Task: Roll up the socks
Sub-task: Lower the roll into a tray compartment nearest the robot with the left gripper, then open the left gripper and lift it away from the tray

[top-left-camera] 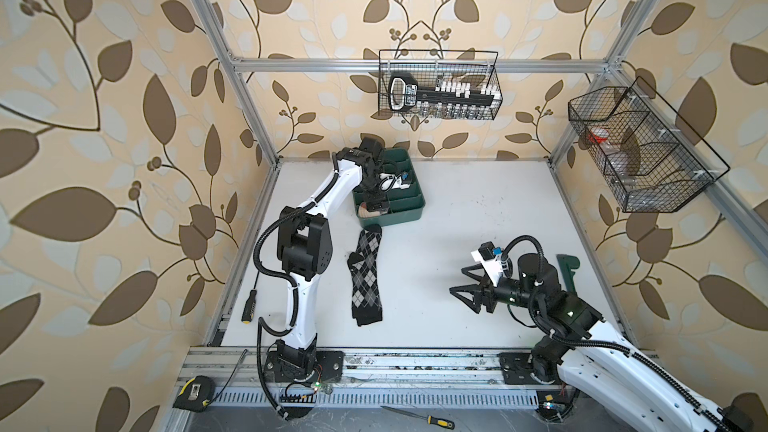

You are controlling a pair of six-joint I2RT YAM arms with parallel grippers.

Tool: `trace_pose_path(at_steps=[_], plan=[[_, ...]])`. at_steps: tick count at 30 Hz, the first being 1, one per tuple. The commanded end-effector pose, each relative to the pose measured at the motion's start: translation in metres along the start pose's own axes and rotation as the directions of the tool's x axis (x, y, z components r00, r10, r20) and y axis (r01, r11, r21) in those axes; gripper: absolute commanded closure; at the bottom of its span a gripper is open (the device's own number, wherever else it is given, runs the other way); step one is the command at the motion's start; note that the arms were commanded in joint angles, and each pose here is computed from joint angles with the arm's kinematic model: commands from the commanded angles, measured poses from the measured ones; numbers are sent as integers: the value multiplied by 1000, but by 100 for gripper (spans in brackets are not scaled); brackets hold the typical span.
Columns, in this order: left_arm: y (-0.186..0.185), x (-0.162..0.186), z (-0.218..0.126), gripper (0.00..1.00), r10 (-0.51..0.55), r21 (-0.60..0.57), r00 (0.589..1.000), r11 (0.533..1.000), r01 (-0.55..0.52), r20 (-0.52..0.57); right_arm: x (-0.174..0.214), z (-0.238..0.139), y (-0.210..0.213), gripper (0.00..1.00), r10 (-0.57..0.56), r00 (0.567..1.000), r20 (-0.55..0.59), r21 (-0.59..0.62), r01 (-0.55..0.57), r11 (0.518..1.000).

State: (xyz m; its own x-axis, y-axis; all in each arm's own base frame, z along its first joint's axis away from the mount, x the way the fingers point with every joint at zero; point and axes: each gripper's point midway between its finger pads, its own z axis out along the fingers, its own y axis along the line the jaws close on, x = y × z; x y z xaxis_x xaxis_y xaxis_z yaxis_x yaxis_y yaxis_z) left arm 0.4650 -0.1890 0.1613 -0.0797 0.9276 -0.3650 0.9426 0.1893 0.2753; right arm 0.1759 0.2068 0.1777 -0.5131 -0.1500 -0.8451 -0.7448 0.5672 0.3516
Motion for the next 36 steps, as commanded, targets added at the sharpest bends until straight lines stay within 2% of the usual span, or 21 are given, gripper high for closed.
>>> trace_pose_path(at_steps=[1,9,11,15,21,24,27,30,34,36], plan=[[5,-26,-53,5,13,-84,996,996,-5,85,4,1,4,17,-16,1000,-4,-27,16,1000],[7,-13,-63,34,-62,-166,997,984,68,40,1,-1,5,17,-24,1000,14,-27,25,999],[3,-10,-65,39,-111,-186,992,975,121,61,0,-2,6,17,-23,1000,20,-29,24,999],[-12,-7,-67,52,-145,-211,981,962,170,129,-2,-4,7,17,-28,999,33,-30,29,999],[-34,-1,-56,82,-215,-162,961,956,243,172,-4,-6,8,17,-32,998,47,-26,33,999],[-34,2,-45,92,-249,-140,953,951,274,172,-6,-8,8,17,-35,998,57,-23,36,999],[-33,-3,-43,96,-294,-115,931,939,323,215,-6,-8,8,18,-35,998,61,-22,36,999],[-36,-15,-55,96,-335,-96,889,920,380,311,-8,-9,7,18,-43,997,64,-14,44,999],[-45,-27,-108,89,-355,-149,785,861,486,508,-21,-17,0,19,-73,992,99,60,68,996],[-54,-28,-144,68,-328,-189,724,825,532,607,-33,-24,-5,19,-107,984,142,113,91,989]])
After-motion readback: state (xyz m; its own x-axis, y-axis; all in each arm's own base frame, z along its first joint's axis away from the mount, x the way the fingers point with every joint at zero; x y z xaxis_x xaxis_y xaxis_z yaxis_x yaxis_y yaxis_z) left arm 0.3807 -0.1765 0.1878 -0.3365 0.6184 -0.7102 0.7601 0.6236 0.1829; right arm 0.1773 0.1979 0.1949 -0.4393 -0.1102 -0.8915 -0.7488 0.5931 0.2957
